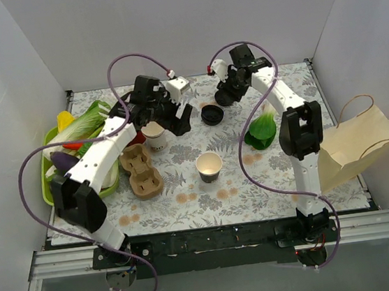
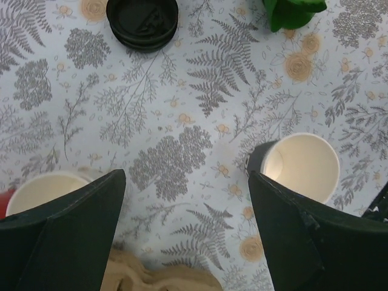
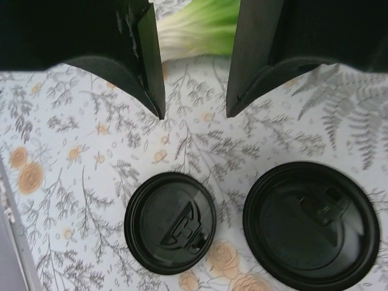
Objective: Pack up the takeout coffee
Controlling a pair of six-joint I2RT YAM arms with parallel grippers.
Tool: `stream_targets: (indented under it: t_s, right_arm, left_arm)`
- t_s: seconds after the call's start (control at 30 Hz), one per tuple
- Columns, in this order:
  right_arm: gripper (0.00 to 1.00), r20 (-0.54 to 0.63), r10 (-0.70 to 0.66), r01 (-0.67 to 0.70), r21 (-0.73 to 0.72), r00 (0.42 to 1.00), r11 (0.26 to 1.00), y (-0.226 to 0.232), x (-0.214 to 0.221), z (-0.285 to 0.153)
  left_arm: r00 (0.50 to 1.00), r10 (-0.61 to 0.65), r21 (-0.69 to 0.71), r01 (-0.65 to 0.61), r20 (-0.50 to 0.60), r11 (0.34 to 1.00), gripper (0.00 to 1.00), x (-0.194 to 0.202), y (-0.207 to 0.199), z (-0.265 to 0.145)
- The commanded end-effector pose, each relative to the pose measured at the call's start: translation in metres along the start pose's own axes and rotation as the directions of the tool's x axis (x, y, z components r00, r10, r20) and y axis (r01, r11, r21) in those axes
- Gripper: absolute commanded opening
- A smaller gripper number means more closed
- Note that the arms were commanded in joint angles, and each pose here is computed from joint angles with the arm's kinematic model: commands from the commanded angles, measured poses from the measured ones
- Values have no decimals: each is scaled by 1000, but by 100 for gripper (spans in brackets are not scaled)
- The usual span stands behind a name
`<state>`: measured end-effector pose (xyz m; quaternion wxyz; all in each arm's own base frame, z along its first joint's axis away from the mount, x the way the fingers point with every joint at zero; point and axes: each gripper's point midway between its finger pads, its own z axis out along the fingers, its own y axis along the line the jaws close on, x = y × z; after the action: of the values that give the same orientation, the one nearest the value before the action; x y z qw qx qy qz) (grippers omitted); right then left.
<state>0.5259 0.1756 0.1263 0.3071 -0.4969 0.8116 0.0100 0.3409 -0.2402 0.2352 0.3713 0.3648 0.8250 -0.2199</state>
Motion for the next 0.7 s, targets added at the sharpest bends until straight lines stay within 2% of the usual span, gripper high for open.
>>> stream_targets:
  t_s: [0.0,0.07,0.1,0.13,0.17,0.23,0.33,0.37,0.4,0.43,0.5,0.57,0.6,0.67]
  right_arm:
    - [54,233,145,-166,74,962,983,-11,-55,-105]
    - [54,250,168,-189,60,954,980,-3,-51,-119]
    - [54,278,178,-206,74,944,976,-4,-53,-140]
    - [54,289,185,-212,66,939,975,-2,-52,-148]
    - [54,278,202,-223,47,939,974,4,-44,-148]
    - [54,302,221,-236,13,927,972,12,-41,-168]
    - [51,275,177,-181,-12,945,983,32,-20,-170]
    - [50,275,137,-140,-10,952,990,36,-16,-168]
    - [51,252,111,-109,-20,961,994,47,-2,-163]
    - [51,266,17,-17,-3,964,1000,46,-2,-161]
    - [52,271,-70,71,8,960,997,50,6,-146]
    - [54,279,-120,104,72,953,992,34,2,-136]
    - [54,247,-126,120,38,961,992,35,9,-115]
    - [50,230,-135,126,53,964,991,17,-1,-107]
  left_arm:
    - [994,96,45,-98,49,994,82,-35,8,48]
    - [992,100,41,-103,81,994,81,-59,13,61]
    - [992,97,41,-101,86,994,81,-64,16,67]
    - [995,82,50,-85,52,995,80,-55,21,90]
    - [991,93,36,-97,92,995,80,-74,25,92]
    - [995,77,33,-79,62,996,80,-68,33,122]
    - [993,61,6,-62,106,998,80,-90,41,138]
    - [996,43,7,-44,81,999,80,-81,45,156]
    - [991,46,-5,-46,122,999,80,-100,48,151]
    - [993,31,2,-32,116,999,80,-101,46,151]
    - [988,10,11,-12,151,1000,79,-117,40,135]
    - [986,-3,26,-2,169,1000,80,-123,31,117]
    - [983,-2,25,-3,182,1000,80,-125,24,94]
    - [979,8,29,-14,205,999,81,-128,14,66]
